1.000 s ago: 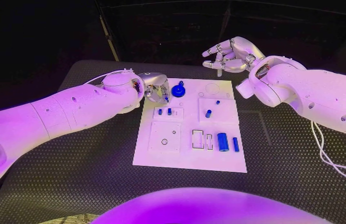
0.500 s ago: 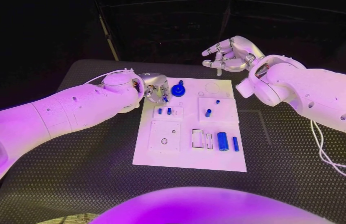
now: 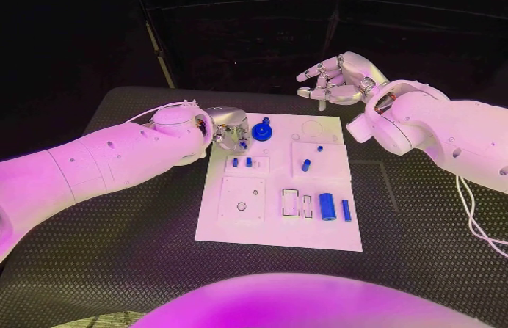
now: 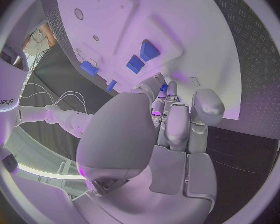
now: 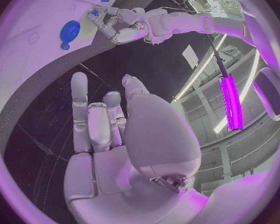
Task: Assemble the parts on the task board
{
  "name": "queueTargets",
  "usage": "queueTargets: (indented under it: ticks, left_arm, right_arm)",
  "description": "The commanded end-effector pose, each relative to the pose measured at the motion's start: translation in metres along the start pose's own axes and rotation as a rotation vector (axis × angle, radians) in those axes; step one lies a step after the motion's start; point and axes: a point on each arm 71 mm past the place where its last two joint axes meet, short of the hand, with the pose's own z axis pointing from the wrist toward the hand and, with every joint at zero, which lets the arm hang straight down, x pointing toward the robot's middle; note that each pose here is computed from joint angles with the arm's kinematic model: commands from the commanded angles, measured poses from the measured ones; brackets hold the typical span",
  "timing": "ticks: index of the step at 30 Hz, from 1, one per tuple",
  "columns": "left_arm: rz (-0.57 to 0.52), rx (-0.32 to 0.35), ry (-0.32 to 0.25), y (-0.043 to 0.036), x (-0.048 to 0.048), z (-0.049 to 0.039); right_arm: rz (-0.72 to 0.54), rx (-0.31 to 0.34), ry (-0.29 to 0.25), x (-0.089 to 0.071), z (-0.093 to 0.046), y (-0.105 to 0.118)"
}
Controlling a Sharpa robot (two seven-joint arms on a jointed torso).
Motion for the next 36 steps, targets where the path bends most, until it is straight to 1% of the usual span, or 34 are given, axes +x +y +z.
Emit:
queueTargets:
  ticks: [1,13,25,36]
  left_arm:
    - [-0.013,0.026,-0.002,-0.0055,0.0004,0.0007]
    - [-0.014,0.025,-0.002,-0.0057,0.0004,0.0001]
    - [-0.013,-0.005,0.025,-0.0026,0.0025,0.0013]
    - [-0.014,0.001,0.020,-0.0049,0.0024,0.0029]
  right_arm:
    - [0.000,-0.013,0.007,0.0004,0.0006,0.0019]
    - [0.000,-0.012,0.008,0.0008,0.0012,0.0016]
    - [0.000,-0.011,0.009,0.0011,0.0014,0.0016]
    - [0.001,-0.012,0.009,0.0015,0.0017,0.0017]
